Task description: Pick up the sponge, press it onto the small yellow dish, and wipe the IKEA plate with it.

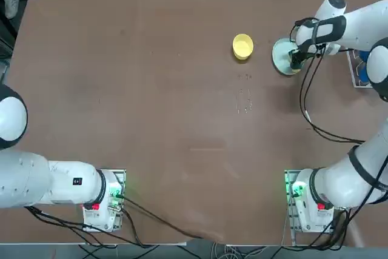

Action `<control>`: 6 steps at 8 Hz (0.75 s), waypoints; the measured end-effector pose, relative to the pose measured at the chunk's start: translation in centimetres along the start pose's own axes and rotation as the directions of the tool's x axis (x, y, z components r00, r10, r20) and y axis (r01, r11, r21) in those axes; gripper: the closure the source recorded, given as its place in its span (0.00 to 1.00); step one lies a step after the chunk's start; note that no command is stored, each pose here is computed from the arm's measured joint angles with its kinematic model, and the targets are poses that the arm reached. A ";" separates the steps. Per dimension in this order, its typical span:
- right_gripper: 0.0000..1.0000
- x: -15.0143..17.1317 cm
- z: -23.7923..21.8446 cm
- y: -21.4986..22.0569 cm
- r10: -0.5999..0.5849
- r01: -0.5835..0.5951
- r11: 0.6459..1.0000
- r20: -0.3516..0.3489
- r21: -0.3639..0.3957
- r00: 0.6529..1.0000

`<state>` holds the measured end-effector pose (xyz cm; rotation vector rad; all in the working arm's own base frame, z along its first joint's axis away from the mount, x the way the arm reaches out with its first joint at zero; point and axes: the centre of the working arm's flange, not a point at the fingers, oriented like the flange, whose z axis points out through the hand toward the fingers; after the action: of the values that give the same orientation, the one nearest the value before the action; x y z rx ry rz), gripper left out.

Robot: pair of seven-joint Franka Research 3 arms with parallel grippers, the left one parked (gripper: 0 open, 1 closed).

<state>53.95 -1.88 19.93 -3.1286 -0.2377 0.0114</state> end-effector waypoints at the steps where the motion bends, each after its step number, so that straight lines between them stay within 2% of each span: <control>1: 0.80 1.1 0.1 0.3 -0.007 0.007 1.000 -0.009 -0.007 1.000; 4: 0.80 4.1 0.4 -0.4 -0.034 0.033 0.999 -0.035 -0.016 0.999; 6: 0.80 5.2 0.4 -2.8 -0.039 0.038 0.999 -0.049 -0.006 0.998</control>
<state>58.70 1.68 19.55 -3.1240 -0.2979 -0.0664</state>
